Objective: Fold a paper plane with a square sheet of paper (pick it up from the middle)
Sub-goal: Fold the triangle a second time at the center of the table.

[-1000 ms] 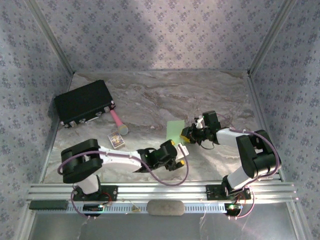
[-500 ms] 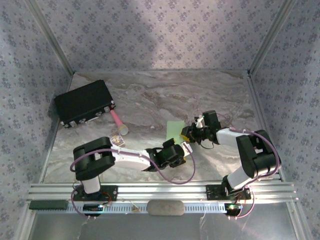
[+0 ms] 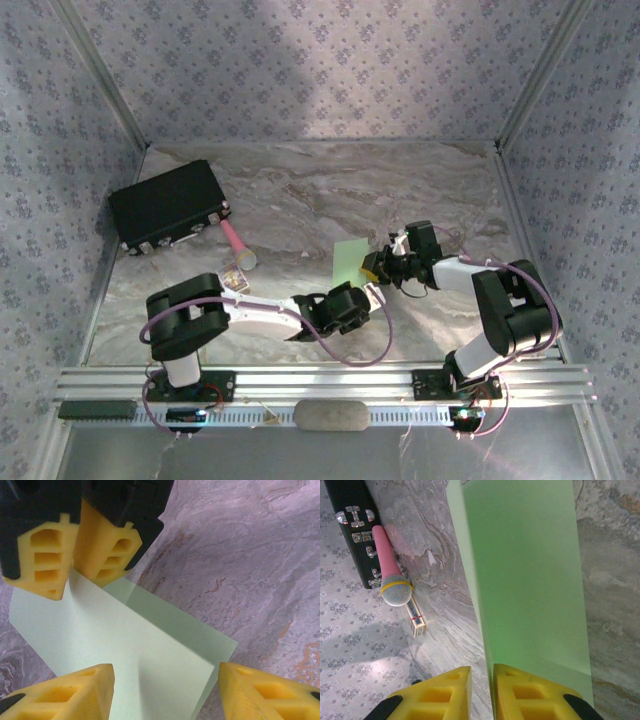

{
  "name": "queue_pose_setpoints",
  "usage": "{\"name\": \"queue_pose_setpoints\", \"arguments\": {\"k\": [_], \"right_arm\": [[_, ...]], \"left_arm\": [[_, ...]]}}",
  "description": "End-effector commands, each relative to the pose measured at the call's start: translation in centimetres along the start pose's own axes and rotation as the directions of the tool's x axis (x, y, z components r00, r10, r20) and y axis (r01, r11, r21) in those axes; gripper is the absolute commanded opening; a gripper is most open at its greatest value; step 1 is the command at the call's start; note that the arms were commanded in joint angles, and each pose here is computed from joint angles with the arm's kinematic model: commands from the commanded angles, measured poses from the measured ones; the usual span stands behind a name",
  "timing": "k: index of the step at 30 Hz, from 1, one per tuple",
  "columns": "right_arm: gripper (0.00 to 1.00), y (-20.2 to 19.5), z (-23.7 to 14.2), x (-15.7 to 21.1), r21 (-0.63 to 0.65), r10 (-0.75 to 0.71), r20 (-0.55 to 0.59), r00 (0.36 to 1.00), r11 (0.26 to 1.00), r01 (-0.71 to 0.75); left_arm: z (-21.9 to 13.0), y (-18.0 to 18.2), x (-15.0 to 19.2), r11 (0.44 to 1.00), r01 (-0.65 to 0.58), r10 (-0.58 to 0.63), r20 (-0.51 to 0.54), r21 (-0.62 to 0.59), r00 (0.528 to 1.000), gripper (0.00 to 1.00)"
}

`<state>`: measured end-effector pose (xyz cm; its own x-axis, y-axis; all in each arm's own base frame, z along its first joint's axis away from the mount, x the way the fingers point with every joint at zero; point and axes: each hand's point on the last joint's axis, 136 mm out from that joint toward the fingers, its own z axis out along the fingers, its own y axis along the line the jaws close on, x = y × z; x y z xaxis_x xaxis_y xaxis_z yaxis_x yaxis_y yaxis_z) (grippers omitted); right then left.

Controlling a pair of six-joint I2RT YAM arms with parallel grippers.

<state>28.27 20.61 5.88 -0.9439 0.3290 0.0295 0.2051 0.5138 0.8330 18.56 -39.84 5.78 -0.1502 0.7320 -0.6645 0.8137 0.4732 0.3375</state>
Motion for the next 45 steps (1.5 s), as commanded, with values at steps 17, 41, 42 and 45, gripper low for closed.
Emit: {"name": "queue_pose_setpoints", "arguments": {"k": [17, 41, 42, 45], "right_arm": [[0.19, -0.9, 0.0, 0.5, -0.003, 0.035, -0.017, 0.999, 0.999, -0.035], [0.28, -2.3, -1.0, 0.8, 0.096, 0.041, 0.016, 0.999, 0.994, -0.042], [0.29, -2.4, -1.3, 0.9, 0.11, 0.04, 0.022, 0.999, 0.993, -0.042], [0.37, -2.3, -2.2, 1.1, 0.128, 0.02, 0.041, 0.999, 0.991, -0.025]], "left_arm": [[-1.3, 1.2, -0.9, 0.998, 0.057, -0.057, 0.052, 0.013, 0.997, 0.3], [-1.1, 1.1, -0.6, 0.897, 0.318, -0.322, -0.041, 0.308, 0.946, 0.03], [-1.1, 1.0, -0.7, 0.879, 0.338, -0.341, -0.051, 0.335, 0.939, 0.03], [-1.0, 0.9, -0.5, 0.829, 0.395, -0.395, -0.085, 0.395, 0.915, 0.03]]}}
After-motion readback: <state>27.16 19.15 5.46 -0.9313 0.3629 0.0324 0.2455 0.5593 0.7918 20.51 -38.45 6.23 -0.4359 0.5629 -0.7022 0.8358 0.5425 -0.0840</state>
